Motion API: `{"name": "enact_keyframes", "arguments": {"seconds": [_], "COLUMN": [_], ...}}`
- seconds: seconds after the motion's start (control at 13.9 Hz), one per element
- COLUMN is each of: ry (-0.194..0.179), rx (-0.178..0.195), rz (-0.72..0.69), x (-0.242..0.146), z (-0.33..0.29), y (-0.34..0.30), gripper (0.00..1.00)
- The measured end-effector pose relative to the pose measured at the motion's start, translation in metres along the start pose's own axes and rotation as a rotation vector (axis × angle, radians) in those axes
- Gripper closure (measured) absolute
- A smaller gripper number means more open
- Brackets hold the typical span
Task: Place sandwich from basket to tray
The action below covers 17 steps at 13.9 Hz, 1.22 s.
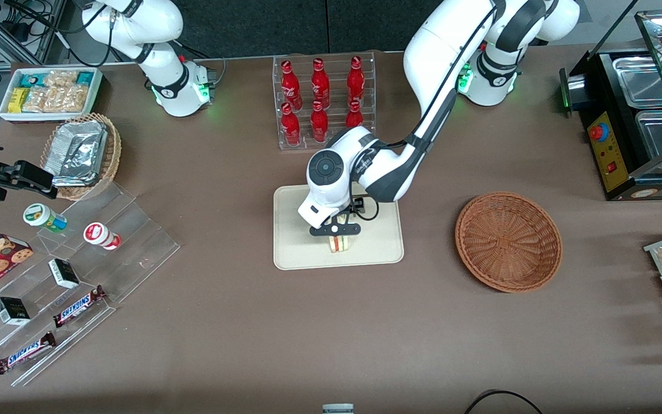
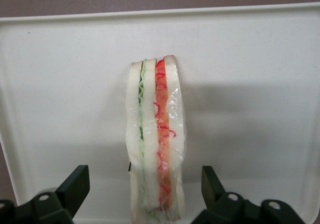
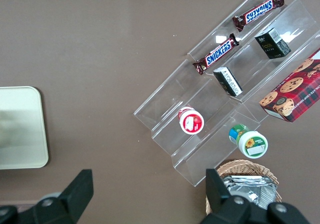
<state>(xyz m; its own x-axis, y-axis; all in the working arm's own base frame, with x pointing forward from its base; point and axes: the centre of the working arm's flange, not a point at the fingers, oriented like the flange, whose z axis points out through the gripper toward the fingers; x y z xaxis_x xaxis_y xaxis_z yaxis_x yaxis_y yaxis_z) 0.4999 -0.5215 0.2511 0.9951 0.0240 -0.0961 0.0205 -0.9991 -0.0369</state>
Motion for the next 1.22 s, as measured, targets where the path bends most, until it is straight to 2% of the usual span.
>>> {"name": "enact_keyframes", "arguments": {"seconds": [0.29,0.5,0.65,0.79,1.01,1.22], "ry": [0.024,0.061,0.073,0.086,0.132,0.144], "rx": [-0.009,-0.018,-0.004,0.012,-0.004,-0.007], "rz": [0.028,0.023,-0.004,-0.035,-0.113,-0.141], "x": [0.011,0.024,0.033,0.041,0.068,0.09], "z": [-0.011,-0.033,-0.056,-0.084,-0.134,-0.159], "y": [-0.004,-0.014,-0.028,-0.048,-0.095,-0.149], "gripper": [0.0,0.0,0.0,0.0,0.0,0.0]}}
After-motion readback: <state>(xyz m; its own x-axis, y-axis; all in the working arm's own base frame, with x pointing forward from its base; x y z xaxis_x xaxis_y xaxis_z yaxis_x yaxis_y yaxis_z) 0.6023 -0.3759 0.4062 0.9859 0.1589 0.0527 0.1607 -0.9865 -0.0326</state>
